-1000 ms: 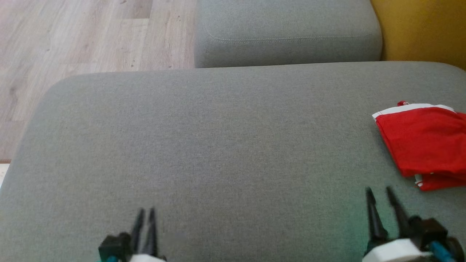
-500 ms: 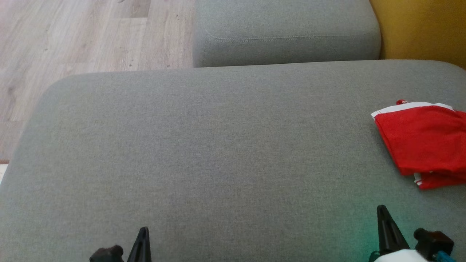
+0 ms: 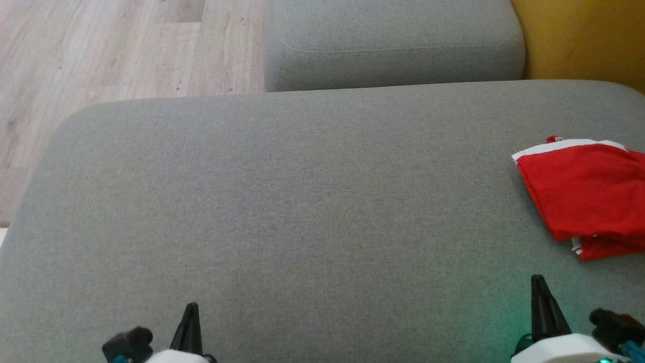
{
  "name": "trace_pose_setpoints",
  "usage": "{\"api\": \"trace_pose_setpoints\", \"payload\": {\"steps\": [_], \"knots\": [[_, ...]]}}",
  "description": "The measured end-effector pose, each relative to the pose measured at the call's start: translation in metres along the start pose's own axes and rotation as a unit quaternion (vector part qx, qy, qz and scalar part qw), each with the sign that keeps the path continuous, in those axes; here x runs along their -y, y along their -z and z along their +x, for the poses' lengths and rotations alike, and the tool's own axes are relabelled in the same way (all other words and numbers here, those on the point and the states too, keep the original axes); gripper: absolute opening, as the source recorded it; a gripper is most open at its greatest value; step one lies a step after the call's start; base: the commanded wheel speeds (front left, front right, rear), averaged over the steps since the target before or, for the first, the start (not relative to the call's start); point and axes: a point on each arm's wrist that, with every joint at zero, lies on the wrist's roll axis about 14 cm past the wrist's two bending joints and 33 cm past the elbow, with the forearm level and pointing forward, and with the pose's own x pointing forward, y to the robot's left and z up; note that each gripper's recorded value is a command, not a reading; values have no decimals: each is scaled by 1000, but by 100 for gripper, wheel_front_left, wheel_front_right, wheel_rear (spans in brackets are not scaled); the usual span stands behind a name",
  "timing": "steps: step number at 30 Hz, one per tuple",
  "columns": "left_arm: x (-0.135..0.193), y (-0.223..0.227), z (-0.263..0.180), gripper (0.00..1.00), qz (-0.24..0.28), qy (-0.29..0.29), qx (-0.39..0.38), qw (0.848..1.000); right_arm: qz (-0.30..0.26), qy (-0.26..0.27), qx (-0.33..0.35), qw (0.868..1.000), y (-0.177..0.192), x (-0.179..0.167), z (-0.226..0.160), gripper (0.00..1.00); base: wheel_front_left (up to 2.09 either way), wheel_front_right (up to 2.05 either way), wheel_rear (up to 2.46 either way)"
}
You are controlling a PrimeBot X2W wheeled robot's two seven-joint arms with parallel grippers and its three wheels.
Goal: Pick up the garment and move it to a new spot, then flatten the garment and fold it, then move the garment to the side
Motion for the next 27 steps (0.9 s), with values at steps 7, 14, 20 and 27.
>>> {"api": "trace_pose_setpoints", "payload": {"steps": [7, 14, 20, 27], "knots": [[0, 0, 3, 0, -41, 1, -8, 999, 43, 9, 0, 999, -2, 3, 2, 0, 0, 0, 0], [-3, -7, 9, 0, -82, -2, -6, 997, 86, 14, 8, 996, -10, 4, 7, 0, 0, 0, 0], [-2, -9, 13, 0, -116, 0, -11, 993, 124, 20, 9, 992, -11, 7, 8, 0, 0, 0, 0], [-5, -11, 16, 0, -158, -1, -15, 987, 167, 21, 14, 986, -16, 7, 12, 0, 0, 0, 0]]}}
